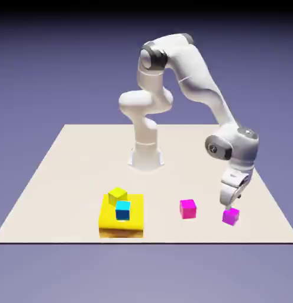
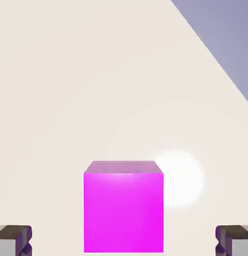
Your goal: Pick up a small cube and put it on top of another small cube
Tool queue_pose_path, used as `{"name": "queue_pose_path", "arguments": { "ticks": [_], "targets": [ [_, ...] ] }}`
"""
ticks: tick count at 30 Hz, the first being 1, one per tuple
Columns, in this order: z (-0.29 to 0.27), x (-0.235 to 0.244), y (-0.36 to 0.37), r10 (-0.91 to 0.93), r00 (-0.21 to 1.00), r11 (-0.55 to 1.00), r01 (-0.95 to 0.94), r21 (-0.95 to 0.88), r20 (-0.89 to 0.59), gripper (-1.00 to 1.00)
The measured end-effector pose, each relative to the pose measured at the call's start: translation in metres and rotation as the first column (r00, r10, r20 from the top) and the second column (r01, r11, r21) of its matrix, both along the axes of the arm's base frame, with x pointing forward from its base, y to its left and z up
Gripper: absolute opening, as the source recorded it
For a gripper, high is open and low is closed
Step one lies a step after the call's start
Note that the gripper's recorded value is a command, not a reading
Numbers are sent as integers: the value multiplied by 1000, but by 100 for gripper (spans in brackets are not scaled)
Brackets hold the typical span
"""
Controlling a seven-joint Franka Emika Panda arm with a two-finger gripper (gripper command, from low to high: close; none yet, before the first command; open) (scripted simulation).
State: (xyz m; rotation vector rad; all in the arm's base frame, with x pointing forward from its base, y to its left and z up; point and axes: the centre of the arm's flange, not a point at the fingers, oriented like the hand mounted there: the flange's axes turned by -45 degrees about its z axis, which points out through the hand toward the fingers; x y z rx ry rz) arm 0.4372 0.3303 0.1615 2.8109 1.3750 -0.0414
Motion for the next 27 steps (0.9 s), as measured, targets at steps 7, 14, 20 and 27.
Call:
{"name": "queue_pose_path", "arguments": {
  "ticks": [7,14,20,27],
  "targets": [
    [-8,0,0,0,1000,1000,0,0,0,-100],
    [53,-8,-64,-122,993,992,122,-25,3,-100],
    [81,-29,-151,-313,950,950,313,-10,2,-100],
    [36,-37,-164,-342,940,940,342,-2,0,-100]
  ]
}}
